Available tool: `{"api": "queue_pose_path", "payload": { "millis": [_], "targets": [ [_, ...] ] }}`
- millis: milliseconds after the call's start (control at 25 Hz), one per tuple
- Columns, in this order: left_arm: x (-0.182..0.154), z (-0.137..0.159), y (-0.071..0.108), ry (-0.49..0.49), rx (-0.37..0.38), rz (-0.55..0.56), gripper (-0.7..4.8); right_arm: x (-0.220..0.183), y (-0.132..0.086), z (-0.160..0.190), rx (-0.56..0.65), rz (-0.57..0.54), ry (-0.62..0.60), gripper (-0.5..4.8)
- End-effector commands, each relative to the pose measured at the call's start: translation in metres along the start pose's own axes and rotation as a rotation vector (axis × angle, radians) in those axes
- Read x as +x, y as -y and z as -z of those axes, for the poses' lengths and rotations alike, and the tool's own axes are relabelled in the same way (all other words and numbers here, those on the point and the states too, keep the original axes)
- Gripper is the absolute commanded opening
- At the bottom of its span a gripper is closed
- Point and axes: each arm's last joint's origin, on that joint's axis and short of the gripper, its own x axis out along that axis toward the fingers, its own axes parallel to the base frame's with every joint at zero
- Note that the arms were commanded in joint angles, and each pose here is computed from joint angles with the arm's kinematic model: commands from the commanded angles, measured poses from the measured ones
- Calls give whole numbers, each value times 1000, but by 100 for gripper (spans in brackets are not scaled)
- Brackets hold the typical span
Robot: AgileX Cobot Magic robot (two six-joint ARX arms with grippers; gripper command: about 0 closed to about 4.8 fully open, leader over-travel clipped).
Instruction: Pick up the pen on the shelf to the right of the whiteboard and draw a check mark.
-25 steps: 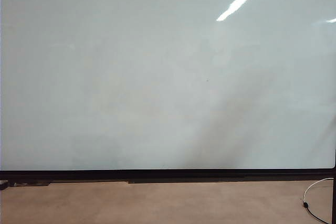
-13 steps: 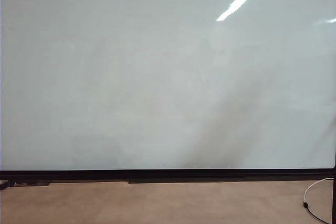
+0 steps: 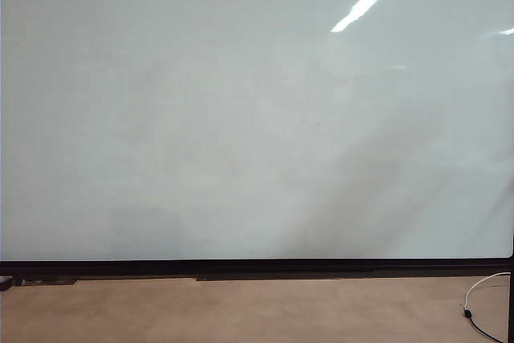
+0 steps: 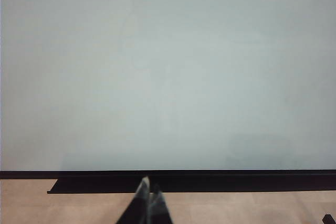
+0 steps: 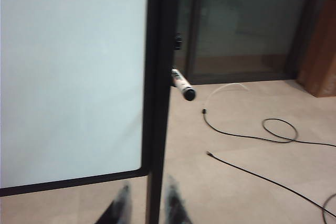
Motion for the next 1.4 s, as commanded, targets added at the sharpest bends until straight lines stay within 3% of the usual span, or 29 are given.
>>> {"api": "queue_pose_path", "payload": {
  "millis": [40, 160, 439, 719, 1039, 1398],
  "targets": [
    [0, -2, 0, 15, 4, 0, -4, 0, 0, -2, -7, 4, 11, 232],
    [0, -2, 0, 15, 4, 1, -4, 0, 0, -2, -7, 2, 11, 316],
    [0, -2, 0, 15, 4, 0, -4, 0, -2, -3, -7, -61, 23, 302],
    [0, -2, 0, 15, 4, 1, -5, 0, 0, -6, 34, -10, 56, 302],
    [0, -2, 0, 15, 4, 1, -5, 4, 1, -8, 21, 25, -19, 301],
    [0, -2, 0, 15, 4, 0, -5, 27, 1, -17, -8, 23, 46, 317]
  ]
}}
